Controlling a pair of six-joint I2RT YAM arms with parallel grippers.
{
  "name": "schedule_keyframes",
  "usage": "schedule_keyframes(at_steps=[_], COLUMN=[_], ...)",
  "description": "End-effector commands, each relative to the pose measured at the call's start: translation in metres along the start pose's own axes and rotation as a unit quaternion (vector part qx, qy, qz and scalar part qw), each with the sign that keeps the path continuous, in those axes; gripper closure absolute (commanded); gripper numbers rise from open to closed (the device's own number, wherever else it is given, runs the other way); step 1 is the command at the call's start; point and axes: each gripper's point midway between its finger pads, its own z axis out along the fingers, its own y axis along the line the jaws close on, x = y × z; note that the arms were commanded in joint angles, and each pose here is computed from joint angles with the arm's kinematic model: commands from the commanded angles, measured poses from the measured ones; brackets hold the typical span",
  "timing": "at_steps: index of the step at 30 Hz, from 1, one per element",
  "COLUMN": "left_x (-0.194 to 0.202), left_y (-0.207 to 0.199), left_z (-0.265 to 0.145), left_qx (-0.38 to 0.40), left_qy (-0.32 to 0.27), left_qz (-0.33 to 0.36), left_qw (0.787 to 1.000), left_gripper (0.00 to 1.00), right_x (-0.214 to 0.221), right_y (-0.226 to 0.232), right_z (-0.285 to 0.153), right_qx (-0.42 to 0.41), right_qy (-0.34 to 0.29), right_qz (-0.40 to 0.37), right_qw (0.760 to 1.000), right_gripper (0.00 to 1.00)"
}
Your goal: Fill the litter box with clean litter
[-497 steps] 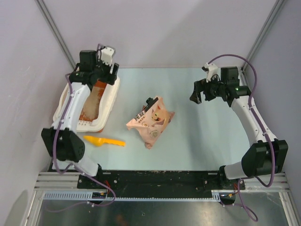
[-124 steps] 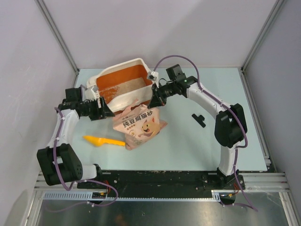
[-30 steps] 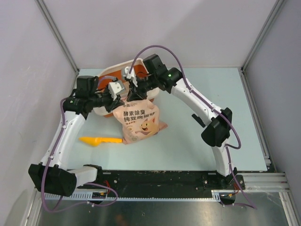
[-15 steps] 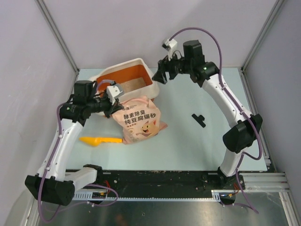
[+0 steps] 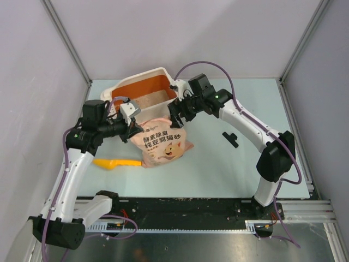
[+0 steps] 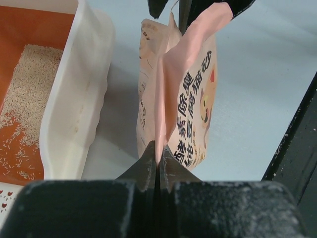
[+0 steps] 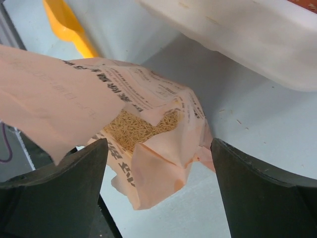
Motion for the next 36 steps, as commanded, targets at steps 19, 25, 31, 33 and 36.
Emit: schedule_keyframes(at_steps=[19, 25, 31, 33, 36], left_x=[-0.044, -0.036, -0.040, -0.043, -0.048], left_y=[-0.009, -0.015, -0.016, -0.017, -0.019], left_z=[-0.018, -0.014, -0.010, -0.009, -0.010], left_qx=[-0.032, -0.021, -0.008, -0.004, 0.003], left_qy=[-0.119, -0.123, -0.132, -0.136, -0.144], left_qz=[0.012, -0.006, -0.014, -0.015, -0.016], left_qw=[0.992, 0.992, 0.991, 0.991, 0.989], left_gripper=[1.00, 1.00, 1.00, 1.00, 1.00], right_x=[0.011, 0.004, -0.003, -0.006, -0.011], right_y=[-0.030, -0.050, -0.030, -0.022, -0.019], right_z=[-0.017, -0.047, -0.033, -0.029, -0.026], right_qx=[0.221, 0.247, 0.214, 0.207, 0.202], right_qy=[0.039, 0.021, 0.020, 0.020, 0.017], right_qz=[-0.054, -0.007, -0.024, -0.030, -0.029], right_qw=[0.973, 0.969, 0.976, 0.978, 0.979], right_gripper=[0.01, 0.03, 0.13, 0.17, 0.28])
